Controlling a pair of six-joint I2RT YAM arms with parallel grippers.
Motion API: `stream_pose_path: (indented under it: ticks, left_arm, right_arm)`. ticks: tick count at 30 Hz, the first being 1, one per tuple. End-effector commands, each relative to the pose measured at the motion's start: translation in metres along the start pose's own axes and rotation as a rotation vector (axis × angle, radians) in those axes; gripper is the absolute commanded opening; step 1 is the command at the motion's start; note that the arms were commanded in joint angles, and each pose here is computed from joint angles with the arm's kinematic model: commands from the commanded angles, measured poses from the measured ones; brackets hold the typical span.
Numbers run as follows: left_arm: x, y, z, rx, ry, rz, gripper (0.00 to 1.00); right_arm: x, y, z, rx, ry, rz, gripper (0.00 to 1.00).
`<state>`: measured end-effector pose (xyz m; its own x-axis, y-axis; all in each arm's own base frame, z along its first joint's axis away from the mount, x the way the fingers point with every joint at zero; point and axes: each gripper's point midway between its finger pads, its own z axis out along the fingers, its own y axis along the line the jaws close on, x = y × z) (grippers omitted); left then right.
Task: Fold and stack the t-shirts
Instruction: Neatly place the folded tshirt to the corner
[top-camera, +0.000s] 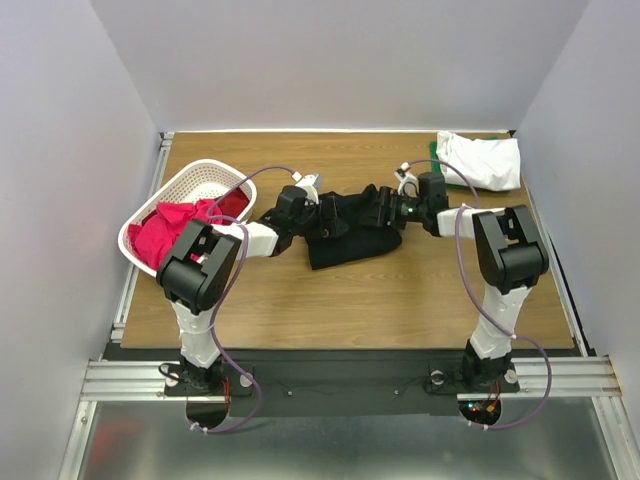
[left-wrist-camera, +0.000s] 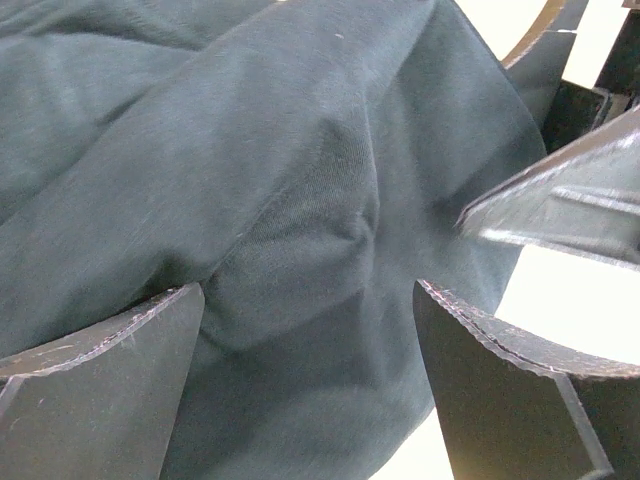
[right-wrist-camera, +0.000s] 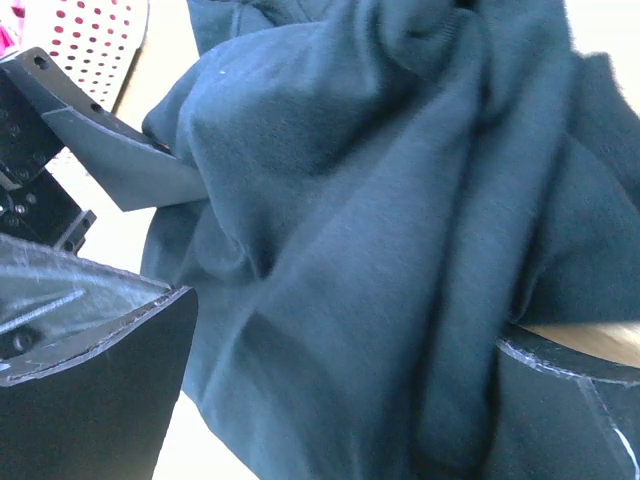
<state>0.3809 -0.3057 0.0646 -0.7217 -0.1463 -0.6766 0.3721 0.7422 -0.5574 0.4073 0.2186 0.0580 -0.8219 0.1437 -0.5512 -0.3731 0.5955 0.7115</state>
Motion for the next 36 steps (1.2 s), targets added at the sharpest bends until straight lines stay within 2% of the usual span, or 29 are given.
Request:
stream_pose_path:
  ticks: [1, 3, 5, 6, 11, 12, 14, 22, 29, 36]
  left_arm:
    - [-0.001, -0.012, 0.0, 0.052, -0.017, 0.004, 0.97]
    - [-0.002, -0.015, 0.002, 0.066, -0.02, 0.001, 0.97]
    - [-0.002, -0.017, 0.003, 0.074, -0.02, 0.0, 0.97]
    - [-0.003, -0.017, 0.004, 0.076, -0.021, -0.001, 0.97]
    - [-0.009, -0.021, 0.0, 0.083, -0.038, 0.005, 0.97]
    - [-0.014, -0.026, -0.003, 0.09, -0.05, 0.011, 0.98]
    - [-0.023, -0.031, -0.008, 0.092, -0.068, 0.023, 0.98]
    - [-0.041, -0.041, -0.045, 0.088, -0.115, 0.046, 0.98]
    - [-0.032, -0.032, -0.088, 0.036, -0.141, 0.057, 0.98]
    - [-0.008, -0.012, -0.097, -0.012, -0.119, 0.052, 0.99]
  right_arm:
    - [0.036, -0.018, 0.019, 0.091, 0.082, 0.075, 0.98]
    - [0.041, -0.018, 0.024, 0.111, 0.091, 0.069, 0.94]
    - [0.043, -0.019, 0.028, 0.127, 0.096, 0.068, 0.82]
    - [0.046, -0.02, 0.029, 0.138, 0.101, 0.073, 0.63]
    - [0.048, -0.032, 0.032, 0.195, 0.118, 0.083, 0.35]
    - [0.046, -0.034, 0.033, 0.214, 0.116, 0.084, 0.13]
    - [0.041, -0.036, 0.032, 0.229, 0.11, 0.071, 0.01]
    - [-0.014, -0.029, 0.022, 0.328, 0.071, -0.05, 0.0]
    - [-0.116, -0.021, -0.011, 0.381, -0.069, -0.155, 0.0]
    - [-0.195, -0.031, -0.06, 0.439, -0.177, -0.194, 0.0]
